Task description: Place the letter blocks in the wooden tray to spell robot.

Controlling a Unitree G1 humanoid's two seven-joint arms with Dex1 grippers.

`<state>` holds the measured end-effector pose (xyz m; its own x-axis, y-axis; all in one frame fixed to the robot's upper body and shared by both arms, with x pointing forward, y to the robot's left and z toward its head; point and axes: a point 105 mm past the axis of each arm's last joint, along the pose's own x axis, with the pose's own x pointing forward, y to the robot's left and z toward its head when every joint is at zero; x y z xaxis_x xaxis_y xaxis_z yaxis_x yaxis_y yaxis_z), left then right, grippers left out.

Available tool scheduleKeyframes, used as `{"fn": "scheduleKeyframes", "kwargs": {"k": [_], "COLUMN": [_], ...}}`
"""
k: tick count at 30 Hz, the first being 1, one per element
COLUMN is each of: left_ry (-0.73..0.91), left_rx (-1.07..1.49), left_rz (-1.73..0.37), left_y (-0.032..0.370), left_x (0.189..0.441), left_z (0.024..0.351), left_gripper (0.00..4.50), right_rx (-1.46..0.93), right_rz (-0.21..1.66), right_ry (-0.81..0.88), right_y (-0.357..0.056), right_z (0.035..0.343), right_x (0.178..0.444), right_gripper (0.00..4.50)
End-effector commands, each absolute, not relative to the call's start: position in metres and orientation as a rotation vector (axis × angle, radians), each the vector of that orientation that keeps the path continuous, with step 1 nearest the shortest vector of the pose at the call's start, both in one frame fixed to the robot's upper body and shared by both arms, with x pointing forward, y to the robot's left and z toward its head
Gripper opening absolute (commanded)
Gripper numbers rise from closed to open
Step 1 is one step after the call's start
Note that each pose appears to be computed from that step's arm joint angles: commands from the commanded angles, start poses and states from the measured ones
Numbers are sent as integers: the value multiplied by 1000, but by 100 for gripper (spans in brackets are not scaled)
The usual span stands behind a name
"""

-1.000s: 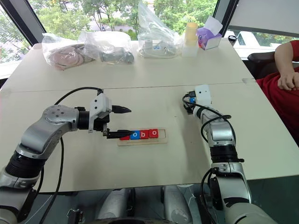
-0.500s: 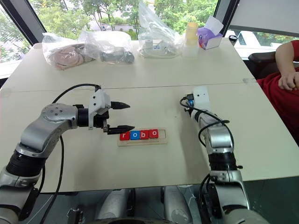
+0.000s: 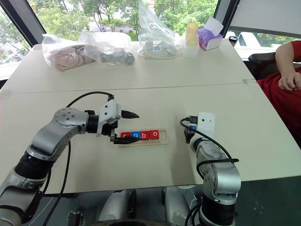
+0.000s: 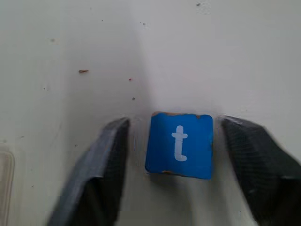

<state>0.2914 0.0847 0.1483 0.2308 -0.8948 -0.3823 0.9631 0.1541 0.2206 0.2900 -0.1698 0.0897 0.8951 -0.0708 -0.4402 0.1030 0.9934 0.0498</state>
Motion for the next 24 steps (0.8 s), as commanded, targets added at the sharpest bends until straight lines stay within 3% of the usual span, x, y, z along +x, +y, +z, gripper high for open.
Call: {"fn": "scheduleKeyframes", "kwargs": {"k": [1, 3, 6, 11, 19, 24], "left_ry": [138, 156, 174, 237, 250, 238], "left_rx": [496, 499, 467, 474, 479, 466], "left_rz": [-1344, -1328, -1334, -1384, -1247, -1203], "left_y": [87, 94, 104, 117, 143, 148], "left_x": [291, 291, 288, 275, 280, 282], "left_z": [159, 160, 165, 168, 174, 180], "left_gripper": [450, 450, 450, 450, 450, 450], "right_rx": [106, 56, -112, -344, -489, -562], "right_rz": [11, 103, 282, 705, 917, 1009], "right_ry": [373, 249, 194, 308, 268, 315], "right_y": [-167, -169, -176, -180, -203, -217], "right_z": [112, 144, 163, 150, 146, 123], "right_x": [294, 300, 303, 283, 285, 293], "right_gripper": [440, 440, 440, 440, 440, 440]}}
